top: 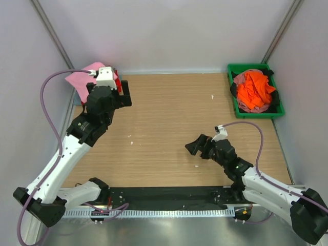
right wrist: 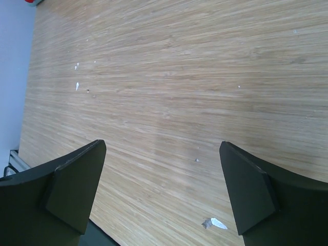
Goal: Fold and stack the t-shirts
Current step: Grab the tshirt from the pile
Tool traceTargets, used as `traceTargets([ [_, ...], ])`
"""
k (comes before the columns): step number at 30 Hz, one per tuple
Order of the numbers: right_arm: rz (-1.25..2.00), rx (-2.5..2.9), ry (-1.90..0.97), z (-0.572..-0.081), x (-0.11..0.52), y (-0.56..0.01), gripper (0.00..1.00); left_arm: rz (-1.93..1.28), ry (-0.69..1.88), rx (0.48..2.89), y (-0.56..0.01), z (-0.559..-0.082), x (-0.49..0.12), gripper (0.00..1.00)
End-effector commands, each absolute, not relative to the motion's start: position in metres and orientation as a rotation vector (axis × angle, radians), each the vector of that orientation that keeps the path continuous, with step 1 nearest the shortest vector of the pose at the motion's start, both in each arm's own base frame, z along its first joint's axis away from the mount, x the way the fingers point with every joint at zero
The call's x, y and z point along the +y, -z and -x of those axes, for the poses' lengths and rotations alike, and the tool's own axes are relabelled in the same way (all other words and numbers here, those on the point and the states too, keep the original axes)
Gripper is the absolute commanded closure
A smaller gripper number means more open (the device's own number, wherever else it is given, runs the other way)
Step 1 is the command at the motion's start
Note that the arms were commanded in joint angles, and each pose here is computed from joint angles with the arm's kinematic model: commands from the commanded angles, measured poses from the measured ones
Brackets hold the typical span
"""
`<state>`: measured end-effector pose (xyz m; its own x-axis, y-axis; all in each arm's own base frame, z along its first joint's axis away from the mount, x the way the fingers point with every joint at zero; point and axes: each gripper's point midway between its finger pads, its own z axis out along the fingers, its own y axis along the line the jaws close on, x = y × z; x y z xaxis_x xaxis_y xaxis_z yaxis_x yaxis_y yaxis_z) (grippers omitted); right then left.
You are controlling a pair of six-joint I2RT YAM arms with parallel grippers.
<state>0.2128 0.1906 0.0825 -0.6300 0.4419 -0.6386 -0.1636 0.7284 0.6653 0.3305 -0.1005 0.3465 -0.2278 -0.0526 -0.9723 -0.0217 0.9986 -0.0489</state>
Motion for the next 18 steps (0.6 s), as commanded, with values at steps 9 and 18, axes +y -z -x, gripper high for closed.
traceTargets([
  [9, -0.231, 1.957, -0.348, -0.302, 0.146, -0.207, 0.00, 0.080, -0.099, 1.819, -0.335, -0.326, -0.088, 0.06],
  [18, -0.689, 2.003, 0.063, -0.413, -0.047, -0.265, 0.00, 0.074, -0.117, 1.825, -0.333, -0.325, -0.086, 0.05],
])
